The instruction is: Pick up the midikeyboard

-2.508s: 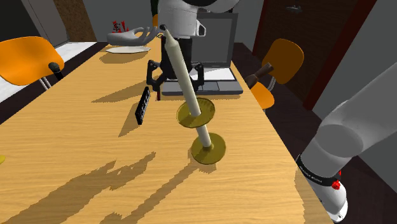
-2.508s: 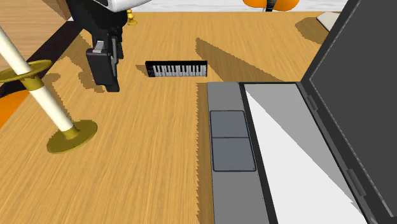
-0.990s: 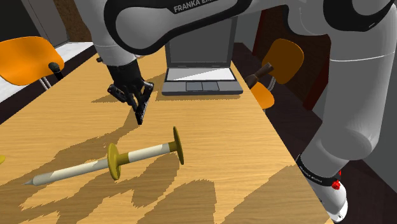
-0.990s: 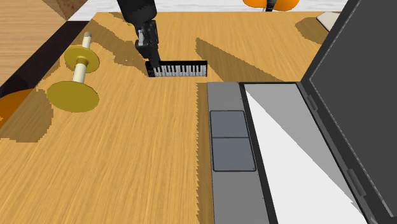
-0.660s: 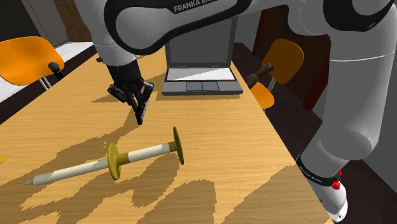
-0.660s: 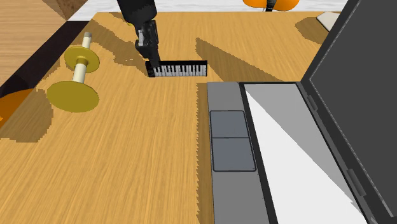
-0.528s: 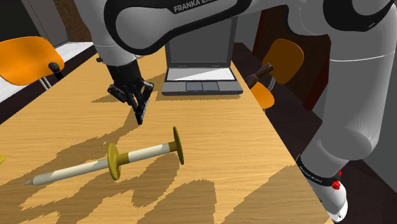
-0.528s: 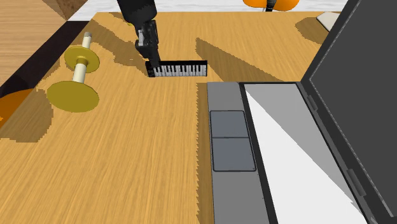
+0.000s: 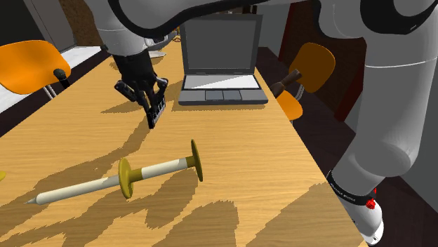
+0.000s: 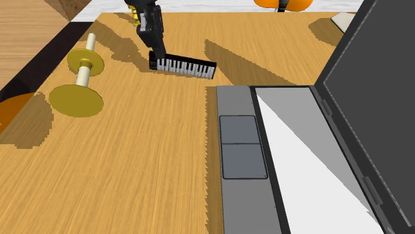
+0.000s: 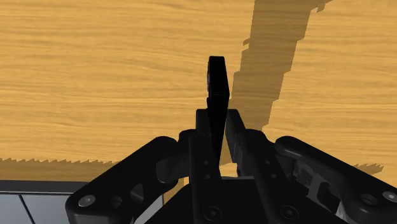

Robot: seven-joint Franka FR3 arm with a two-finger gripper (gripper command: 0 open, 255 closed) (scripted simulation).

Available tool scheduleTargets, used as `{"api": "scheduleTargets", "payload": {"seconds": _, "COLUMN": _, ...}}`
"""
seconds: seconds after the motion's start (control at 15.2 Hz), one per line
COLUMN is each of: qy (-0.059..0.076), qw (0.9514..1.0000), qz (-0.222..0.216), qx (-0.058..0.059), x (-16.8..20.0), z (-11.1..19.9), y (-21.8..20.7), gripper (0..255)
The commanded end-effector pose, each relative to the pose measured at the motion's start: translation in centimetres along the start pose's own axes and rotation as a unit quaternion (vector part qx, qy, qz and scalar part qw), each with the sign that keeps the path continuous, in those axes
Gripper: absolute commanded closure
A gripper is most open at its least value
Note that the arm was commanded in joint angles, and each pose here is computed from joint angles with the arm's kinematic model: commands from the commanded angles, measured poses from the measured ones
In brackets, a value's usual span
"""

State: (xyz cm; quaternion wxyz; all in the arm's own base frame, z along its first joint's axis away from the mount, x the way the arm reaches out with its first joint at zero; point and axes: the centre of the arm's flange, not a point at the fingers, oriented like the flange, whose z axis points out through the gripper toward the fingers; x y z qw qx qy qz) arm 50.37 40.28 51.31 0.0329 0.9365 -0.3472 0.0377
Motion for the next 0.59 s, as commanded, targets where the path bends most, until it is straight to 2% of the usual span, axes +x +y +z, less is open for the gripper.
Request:
{"api": "scheduleTargets", "payload": {"seconds": 0.0, "qy": 0.000, "qw": 1.0000, "qz": 0.000, "qx": 0.000, "x": 0.0, "z": -1.1, "y": -0.1, "gripper": 255}}
{"api": "scheduleTargets", "payload": {"seconds": 0.4, "qy": 0.000, "qw": 1.0000, "qz": 0.000, "qx": 0.000, "x": 0.3, "z": -4.2, "y": 0.0, "gripper": 255}}
{"api": "scheduleTargets", "payload": {"seconds": 0.53, "qy": 0.000, "qw": 1.0000, "qz": 0.000, "qx": 0.000, "x": 0.3, "z": -4.3, "y": 0.0, "gripper": 255}}
